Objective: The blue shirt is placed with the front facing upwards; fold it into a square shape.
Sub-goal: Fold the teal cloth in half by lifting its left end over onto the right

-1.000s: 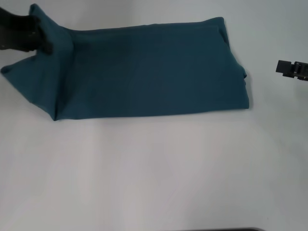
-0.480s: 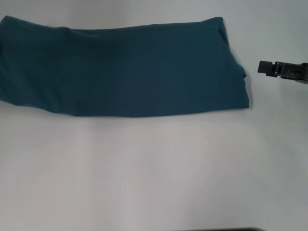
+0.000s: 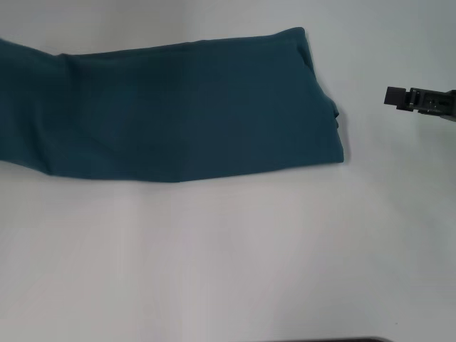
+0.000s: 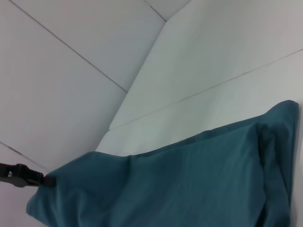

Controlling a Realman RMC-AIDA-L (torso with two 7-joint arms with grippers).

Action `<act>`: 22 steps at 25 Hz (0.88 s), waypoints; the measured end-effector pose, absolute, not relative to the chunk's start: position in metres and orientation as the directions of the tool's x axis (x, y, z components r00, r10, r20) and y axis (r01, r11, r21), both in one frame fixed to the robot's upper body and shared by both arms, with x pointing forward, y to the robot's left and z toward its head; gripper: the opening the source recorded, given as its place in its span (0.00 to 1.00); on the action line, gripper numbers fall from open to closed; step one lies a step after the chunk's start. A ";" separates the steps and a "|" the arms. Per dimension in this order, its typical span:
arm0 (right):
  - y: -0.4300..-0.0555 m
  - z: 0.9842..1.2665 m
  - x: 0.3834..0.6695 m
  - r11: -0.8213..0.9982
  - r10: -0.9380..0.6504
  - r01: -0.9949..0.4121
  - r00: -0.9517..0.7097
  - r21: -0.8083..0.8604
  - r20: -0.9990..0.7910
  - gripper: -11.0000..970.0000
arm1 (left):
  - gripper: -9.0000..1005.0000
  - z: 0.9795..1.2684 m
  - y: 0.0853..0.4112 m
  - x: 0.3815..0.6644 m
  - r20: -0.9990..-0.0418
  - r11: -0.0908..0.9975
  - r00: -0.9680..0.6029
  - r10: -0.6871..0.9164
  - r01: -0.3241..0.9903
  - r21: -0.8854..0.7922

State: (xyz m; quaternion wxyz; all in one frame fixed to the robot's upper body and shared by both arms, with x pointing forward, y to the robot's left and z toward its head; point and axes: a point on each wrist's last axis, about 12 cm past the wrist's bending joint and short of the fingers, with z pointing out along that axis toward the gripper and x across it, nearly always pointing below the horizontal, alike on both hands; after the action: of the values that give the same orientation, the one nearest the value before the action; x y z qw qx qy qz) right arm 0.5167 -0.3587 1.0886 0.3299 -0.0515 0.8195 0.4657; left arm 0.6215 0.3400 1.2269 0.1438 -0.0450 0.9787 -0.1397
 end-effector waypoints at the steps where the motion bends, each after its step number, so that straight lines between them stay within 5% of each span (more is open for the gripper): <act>1: -0.359 1.089 0.517 0.561 0.223 -0.392 -0.777 0.729 -0.589 0.93 | 0.06 1.228 0.335 0.622 -0.269 0.946 -0.956 -0.115 -0.023 -0.323; 8: -0.360 1.088 0.515 0.563 0.220 -0.387 -0.782 0.730 -0.584 0.93 | 0.06 1.236 0.285 0.621 -0.262 0.852 -0.965 0.012 0.147 -0.503; 22: -0.361 1.086 0.513 0.568 0.215 -0.379 -0.789 0.731 -0.576 0.93 | 0.06 1.239 0.193 0.636 -0.328 0.780 -0.933 0.145 0.312 -0.542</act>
State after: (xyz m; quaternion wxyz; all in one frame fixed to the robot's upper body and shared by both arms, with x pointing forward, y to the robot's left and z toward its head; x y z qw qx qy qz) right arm 0.5125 -0.3613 1.0858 0.3212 -0.0498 0.8250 0.4623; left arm 0.6365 0.1925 1.2386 0.1354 0.1223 0.9337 -0.3080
